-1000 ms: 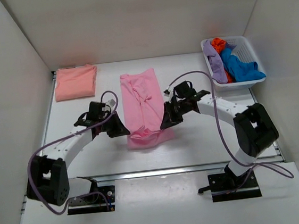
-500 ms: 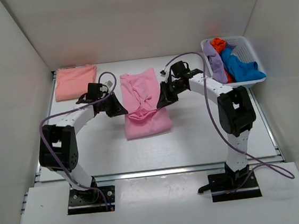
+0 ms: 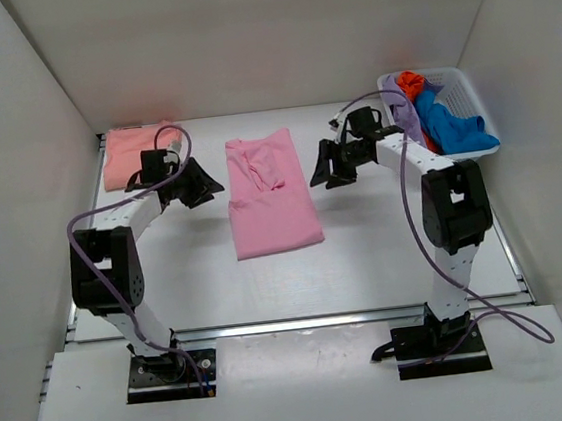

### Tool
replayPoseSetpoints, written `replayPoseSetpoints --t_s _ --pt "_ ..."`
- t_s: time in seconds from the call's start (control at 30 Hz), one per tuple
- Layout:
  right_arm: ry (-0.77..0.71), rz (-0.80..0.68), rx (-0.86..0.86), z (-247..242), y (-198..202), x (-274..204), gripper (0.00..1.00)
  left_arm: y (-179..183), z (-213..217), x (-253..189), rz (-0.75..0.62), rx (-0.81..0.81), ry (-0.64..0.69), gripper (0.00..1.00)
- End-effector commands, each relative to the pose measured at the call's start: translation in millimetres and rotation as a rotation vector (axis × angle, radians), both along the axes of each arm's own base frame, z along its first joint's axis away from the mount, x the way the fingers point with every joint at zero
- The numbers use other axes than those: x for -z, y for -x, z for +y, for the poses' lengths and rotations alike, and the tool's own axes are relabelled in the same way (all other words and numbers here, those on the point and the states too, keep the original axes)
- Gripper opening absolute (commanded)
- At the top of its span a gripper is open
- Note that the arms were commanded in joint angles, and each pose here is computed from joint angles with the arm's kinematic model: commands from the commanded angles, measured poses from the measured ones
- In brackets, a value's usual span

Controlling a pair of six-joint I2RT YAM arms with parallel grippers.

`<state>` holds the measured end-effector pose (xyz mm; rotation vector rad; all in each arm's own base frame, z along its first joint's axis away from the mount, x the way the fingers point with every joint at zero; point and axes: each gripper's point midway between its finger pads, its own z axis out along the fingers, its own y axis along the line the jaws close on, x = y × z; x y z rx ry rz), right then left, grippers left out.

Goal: Fold and stack the t-shirts
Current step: Fold the folded rectangular tshirt in 1/3 of the way, then grab one side of the 2/3 rectangular tshirt with both arms

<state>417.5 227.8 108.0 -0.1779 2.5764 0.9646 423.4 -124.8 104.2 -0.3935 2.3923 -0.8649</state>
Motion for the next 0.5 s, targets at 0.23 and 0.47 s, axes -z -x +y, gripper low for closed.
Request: replayPoseSetpoints --t_s 0.23,0.47 --pt "-0.073 0.083 0.123 -19 107 39 0.58 122 -36 43 0.058 0.053 -0.022 0.67" --pt "-0.165 0.098 0.196 -11 124 51 0.63 144 -44 54 0.061 -0.033 0.000 0.67"
